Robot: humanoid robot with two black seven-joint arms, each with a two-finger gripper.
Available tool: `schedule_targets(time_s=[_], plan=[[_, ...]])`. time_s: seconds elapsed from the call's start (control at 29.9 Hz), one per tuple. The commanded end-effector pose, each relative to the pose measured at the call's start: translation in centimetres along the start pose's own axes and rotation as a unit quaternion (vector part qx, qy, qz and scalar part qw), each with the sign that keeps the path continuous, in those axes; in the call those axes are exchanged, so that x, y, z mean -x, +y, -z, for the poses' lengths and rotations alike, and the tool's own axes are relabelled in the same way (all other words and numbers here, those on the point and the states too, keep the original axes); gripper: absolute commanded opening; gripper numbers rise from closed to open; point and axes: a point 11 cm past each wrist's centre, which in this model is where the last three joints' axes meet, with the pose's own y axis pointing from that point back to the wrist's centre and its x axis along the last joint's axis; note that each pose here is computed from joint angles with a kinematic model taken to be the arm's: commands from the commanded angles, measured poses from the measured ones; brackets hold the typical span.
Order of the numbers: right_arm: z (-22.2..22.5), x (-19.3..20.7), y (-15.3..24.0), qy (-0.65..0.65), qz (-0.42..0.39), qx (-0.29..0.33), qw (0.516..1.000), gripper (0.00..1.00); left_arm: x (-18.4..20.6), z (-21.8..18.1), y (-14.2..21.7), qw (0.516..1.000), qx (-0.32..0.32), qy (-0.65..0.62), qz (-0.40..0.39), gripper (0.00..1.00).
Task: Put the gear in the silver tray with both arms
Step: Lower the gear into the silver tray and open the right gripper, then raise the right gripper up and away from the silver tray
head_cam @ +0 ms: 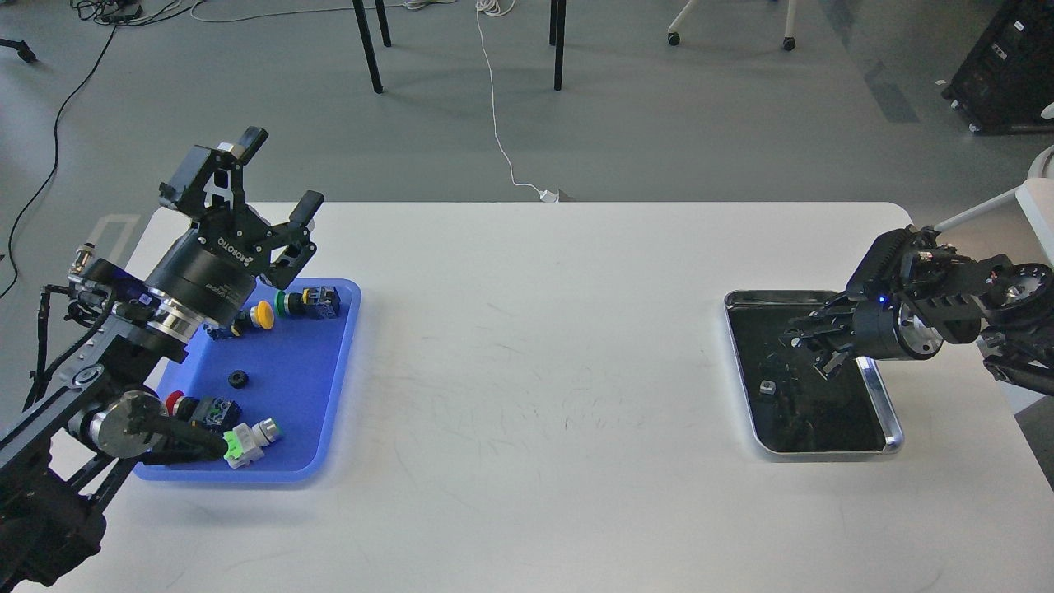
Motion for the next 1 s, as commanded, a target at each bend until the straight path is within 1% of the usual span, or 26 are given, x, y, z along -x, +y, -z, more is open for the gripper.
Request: schedule_targets(time_s=[0.0,0.07,0.1,0.17,0.2,0.3,0.33,0.43,0.54,0.67,0.77,0.87,0.97], plan=[[0.8,0.6,-0.7,-0.004,0.003,-0.009,1.0,0.23,0.0,0.0,0.0,1.0,0.0,0.0,-0.001,0.98],[0.8,0.7,-0.6,-0.006,0.004,-0.009,1.0,0.33,0.0,0.0,0.0,1.0,0.0,0.0,-0.001,0.98],[0.7,0.6,-0.6,-0.006,0.002,-0.008,1.0,0.41,0.0,0.0,0.0,1.0,0.0,0.0,-0.001,0.98],[0.6,0.6,-0.4,-0.012,-0.002,-0.006,1.0,0.66,0.0,0.0,0.0,1.0,0.0,0.0,-0.001,0.98],[0.6,0.4,-0.4,-0.014,-0.006,-0.006,1.0,0.74,0.0,0.0,0.0,1.0,0.0,0.0,-0.001,0.98],[0.2,0.3,0.0,-0.024,-0.016,0.001,1.0,0.9,-0.1,-0.1,0.0,1.0,0.0,-0.001,-0.001,0.98],[0.1,0.3,0.2,-0.028,-0.02,0.002,0.999,0.93,-0.1,-0.1,0.0,1.0,0.0,-0.001,-0.001,0.98],[-0.2,-0.2,0.4,-0.037,-0.033,0.006,0.999,0.96,-0.1,0.1,0.2,1.0,-0.002,0.0,-0.003,0.98],[-0.7,-1.5,1.0,-0.051,-0.062,0.013,0.997,0.97,-0.2,0.1,0.3,1.0,-0.003,-0.001,-0.003,0.98],[-1.0,-5.0,2.0,-0.092,-0.142,0.014,0.985,0.97,-0.2,0.1,0.3,1.0,-0.003,-0.002,-0.003,0.98],[-0.5,-7.9,2.5,-0.128,-0.207,0.001,0.97,0.97,-0.2,0.1,0.3,1.0,-0.004,-0.002,-0.003,0.98],[0.0,-10.4,2.3,-0.226,-0.286,-0.014,0.931,0.97,-0.3,0.2,0.4,1.0,-0.002,-0.003,-0.008,0.98],[0.3,-13.3,2.0,-0.357,-0.369,-0.039,0.857,0.97,-0.5,0.5,1.0,1.0,-0.01,-0.002,-0.012,0.98]])
